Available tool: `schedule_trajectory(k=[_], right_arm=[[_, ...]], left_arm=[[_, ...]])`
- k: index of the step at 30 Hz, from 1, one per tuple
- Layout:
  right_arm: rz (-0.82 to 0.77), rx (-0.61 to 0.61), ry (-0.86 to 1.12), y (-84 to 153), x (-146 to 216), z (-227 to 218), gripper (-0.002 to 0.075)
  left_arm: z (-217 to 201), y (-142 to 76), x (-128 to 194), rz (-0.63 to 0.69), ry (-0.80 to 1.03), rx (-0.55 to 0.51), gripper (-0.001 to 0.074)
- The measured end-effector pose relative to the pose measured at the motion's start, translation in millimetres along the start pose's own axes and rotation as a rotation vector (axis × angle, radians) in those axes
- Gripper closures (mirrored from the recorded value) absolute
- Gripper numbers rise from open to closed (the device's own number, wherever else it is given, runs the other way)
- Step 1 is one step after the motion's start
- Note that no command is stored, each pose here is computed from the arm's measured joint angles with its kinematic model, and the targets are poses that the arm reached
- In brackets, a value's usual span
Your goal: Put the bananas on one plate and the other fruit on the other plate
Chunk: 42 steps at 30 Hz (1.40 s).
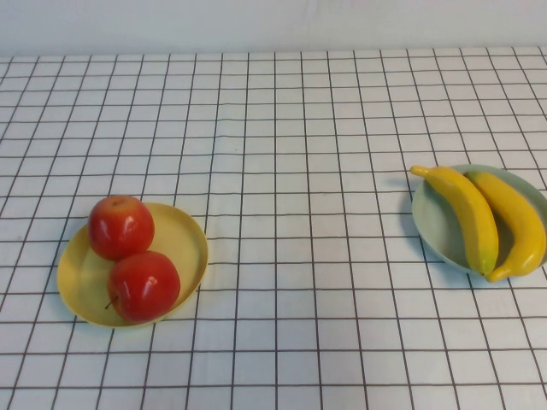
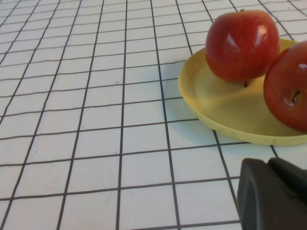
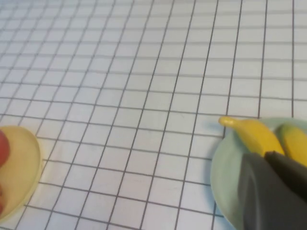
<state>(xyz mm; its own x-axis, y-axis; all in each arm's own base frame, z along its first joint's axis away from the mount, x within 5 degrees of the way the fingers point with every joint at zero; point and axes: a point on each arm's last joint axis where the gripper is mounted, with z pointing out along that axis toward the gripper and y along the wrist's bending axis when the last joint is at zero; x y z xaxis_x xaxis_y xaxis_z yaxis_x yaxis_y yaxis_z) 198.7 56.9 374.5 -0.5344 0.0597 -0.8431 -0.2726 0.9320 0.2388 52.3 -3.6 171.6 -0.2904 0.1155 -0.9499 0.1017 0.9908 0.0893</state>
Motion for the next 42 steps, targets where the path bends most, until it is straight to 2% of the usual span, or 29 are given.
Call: schedule_trajectory(k=[5,10,13,17,24,32,37,42], right_arm=[[-0.032,-0.006,-0.185,2,42,-54,0.074],[-0.143,-0.003,-0.427,2,86,-105,0.074],[-0.203,0.015,-0.509,1,108,-123,0.0741],[-0.226,0.039,-0.51,-1,128,-136,0.0741],[-0.171,0.094,-0.429,-10,140,-130,0.0741],[-0.132,0.102,-0.487,-22,157,-97,0.0741],[-0.119,0.112,-0.533,-33,179,-69,0.0741],[-0.091,0.142,-0.492,-45,210,-46,0.0741]], left_arm=[[0,0,0,0.0,0.0,0.0,0.0738],[0,0,0,0.0,0.0,0.0,0.0738],[0,0,0,0.0,0.0,0.0,0.0738],[0,0,0,0.0,0.0,0.0,0.0738],[0,0,0,0.0,0.0,0.0,0.0738],[0,0,0,0.0,0.0,0.0,0.0738],[0,0,0,0.0,0.0,0.0,0.0738],[0,0,0,0.0,0.0,0.0,0.0738]])
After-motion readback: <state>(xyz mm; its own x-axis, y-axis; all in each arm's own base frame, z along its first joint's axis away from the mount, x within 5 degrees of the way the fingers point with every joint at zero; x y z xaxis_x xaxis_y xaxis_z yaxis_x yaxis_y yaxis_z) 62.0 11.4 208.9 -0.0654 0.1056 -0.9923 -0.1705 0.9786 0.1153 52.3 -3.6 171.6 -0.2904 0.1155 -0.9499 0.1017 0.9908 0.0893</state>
